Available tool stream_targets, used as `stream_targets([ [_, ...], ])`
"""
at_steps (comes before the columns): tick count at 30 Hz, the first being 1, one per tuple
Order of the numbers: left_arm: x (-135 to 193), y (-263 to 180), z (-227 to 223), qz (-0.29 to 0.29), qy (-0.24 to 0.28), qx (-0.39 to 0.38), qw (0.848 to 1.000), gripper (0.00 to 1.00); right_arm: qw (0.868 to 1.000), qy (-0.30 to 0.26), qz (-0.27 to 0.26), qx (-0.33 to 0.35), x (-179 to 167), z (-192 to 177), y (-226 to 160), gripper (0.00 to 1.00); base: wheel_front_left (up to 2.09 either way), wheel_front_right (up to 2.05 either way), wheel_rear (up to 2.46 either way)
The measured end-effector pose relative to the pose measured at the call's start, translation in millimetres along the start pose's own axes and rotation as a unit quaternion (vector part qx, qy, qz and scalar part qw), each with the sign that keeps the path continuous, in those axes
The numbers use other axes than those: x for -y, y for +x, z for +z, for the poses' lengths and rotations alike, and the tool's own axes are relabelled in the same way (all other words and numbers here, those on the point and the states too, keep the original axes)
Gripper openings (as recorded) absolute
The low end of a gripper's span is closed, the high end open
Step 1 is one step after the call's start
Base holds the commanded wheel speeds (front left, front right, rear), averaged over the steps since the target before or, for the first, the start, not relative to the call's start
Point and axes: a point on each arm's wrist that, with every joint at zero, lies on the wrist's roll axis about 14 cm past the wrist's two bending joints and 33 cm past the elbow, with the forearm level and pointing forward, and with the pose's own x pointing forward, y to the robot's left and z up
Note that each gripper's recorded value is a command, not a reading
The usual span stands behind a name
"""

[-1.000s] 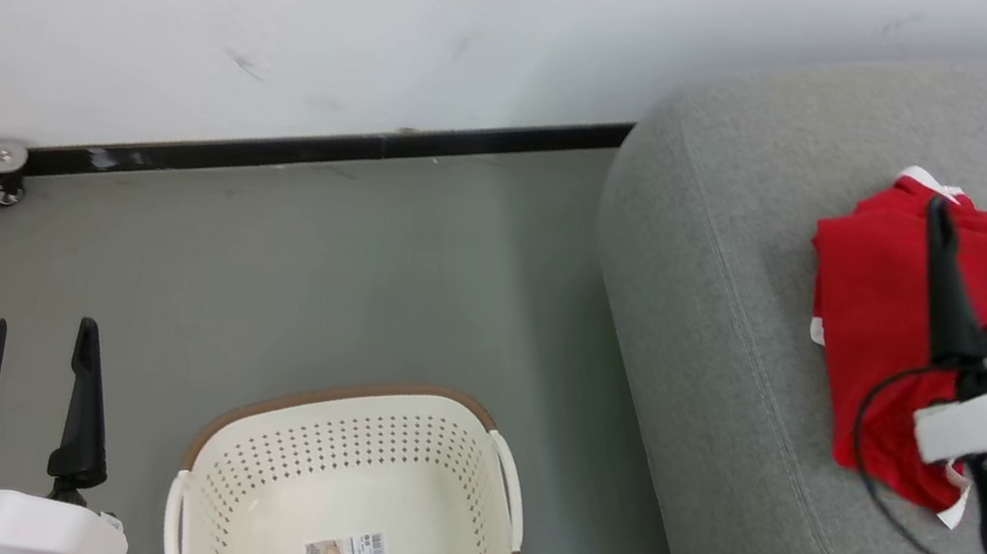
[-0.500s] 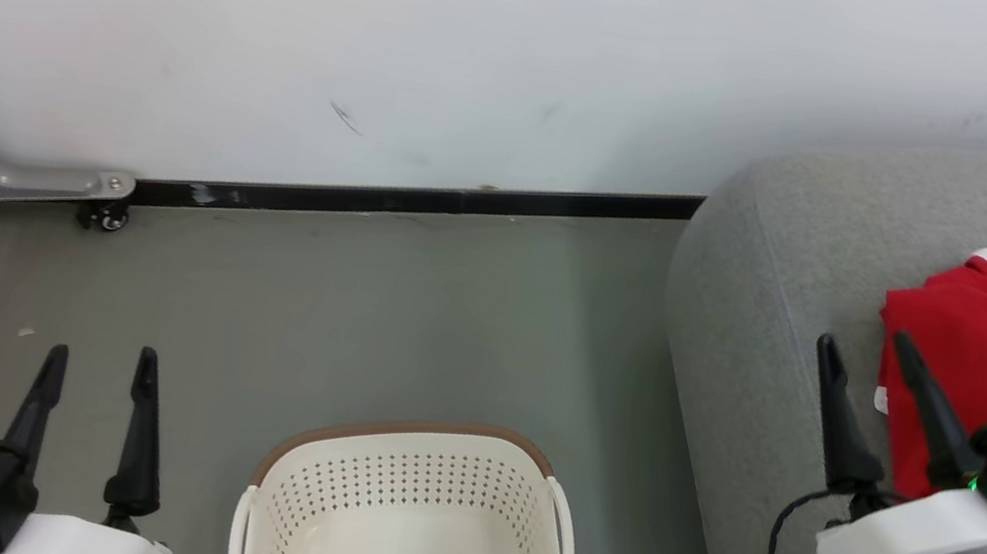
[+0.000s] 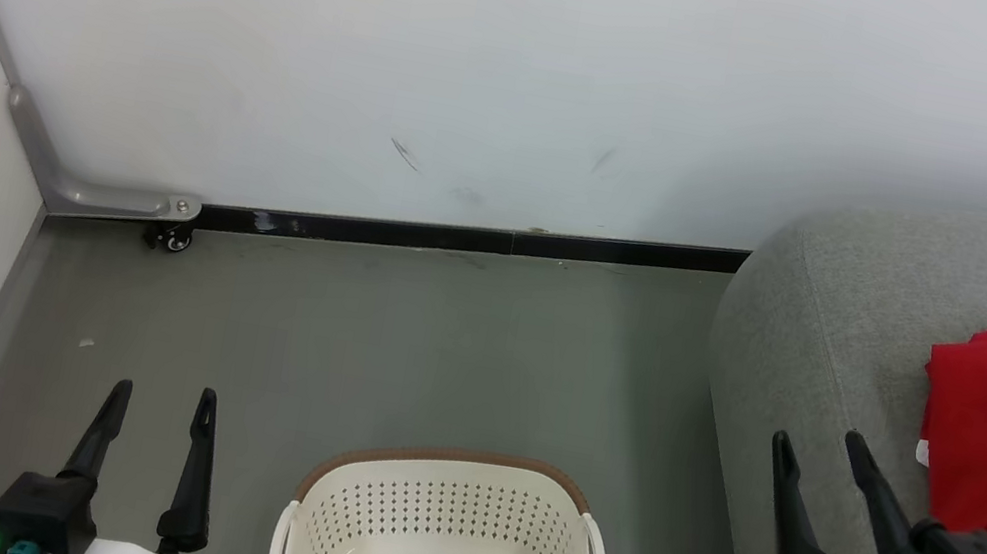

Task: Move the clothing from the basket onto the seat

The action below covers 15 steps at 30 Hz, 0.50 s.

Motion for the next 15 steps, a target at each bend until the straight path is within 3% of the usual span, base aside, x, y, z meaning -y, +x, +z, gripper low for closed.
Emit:
stream_targets([
  [15,-3.3,-9.9,0.4,0.006,0.002,0.000,1.000,1.00,1.000,-0.001,0.000,-0.016,-15.9,-16.5,-20.6,1.00,0.00,0.00,0.00],
])
